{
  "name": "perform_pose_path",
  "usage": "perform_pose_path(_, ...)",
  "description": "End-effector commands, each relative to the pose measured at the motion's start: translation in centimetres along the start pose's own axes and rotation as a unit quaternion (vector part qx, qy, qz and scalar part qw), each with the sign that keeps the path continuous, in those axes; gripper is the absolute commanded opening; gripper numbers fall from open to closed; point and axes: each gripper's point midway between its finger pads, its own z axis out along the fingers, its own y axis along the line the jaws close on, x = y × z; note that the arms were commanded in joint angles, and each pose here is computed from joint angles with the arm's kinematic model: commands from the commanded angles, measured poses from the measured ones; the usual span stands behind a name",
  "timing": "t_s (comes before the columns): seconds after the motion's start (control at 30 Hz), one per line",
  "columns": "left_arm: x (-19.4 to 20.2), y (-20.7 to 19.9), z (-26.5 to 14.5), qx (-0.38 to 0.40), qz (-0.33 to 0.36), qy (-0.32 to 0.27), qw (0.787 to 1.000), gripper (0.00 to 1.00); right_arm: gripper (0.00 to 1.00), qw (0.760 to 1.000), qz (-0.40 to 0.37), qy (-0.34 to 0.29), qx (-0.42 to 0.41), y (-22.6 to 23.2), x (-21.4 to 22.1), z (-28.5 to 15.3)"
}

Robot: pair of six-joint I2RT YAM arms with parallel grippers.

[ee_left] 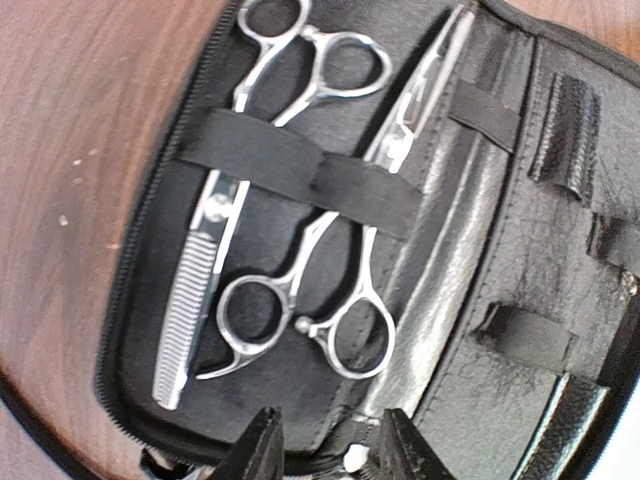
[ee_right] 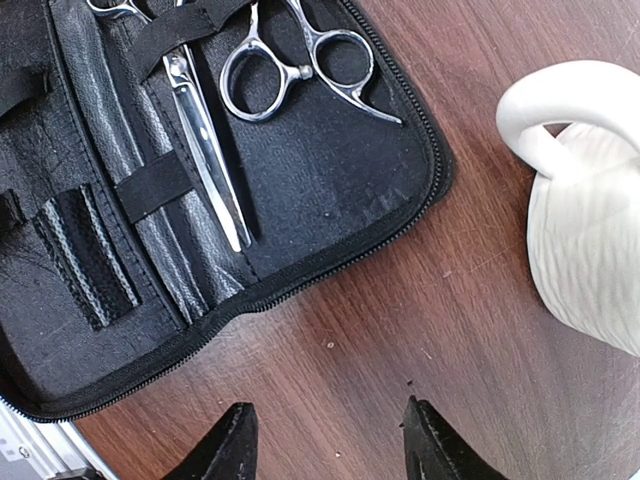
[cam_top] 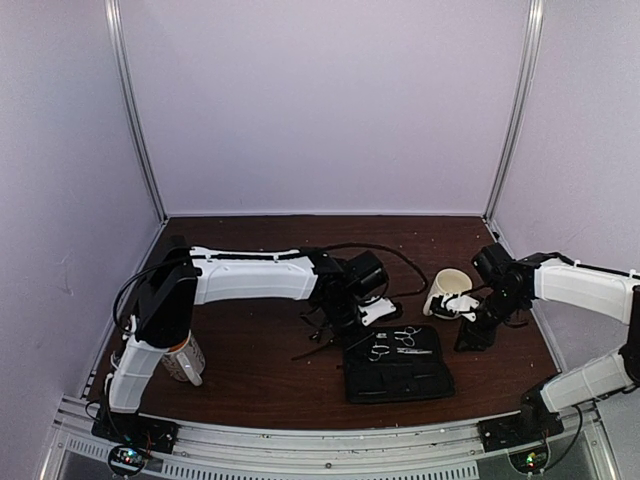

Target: Sort the hair-cutting tools

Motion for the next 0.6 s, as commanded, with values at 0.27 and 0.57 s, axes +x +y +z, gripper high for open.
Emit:
perform_pose_path(0.27,-1.0,-0.8,2.6,0.022,0.011,0.0,1.0,0.28,0.51,0.997,0.055,-0.01,-0.057,0.0,-0.8,0.1)
perform_pose_path(0.57,-1.2,-0.8,3.9,0.032,0.012,0.021,0.999,0.11,0.51,0.991,0.117,-0.029,-0.05,-2.3,-0.3,-0.9)
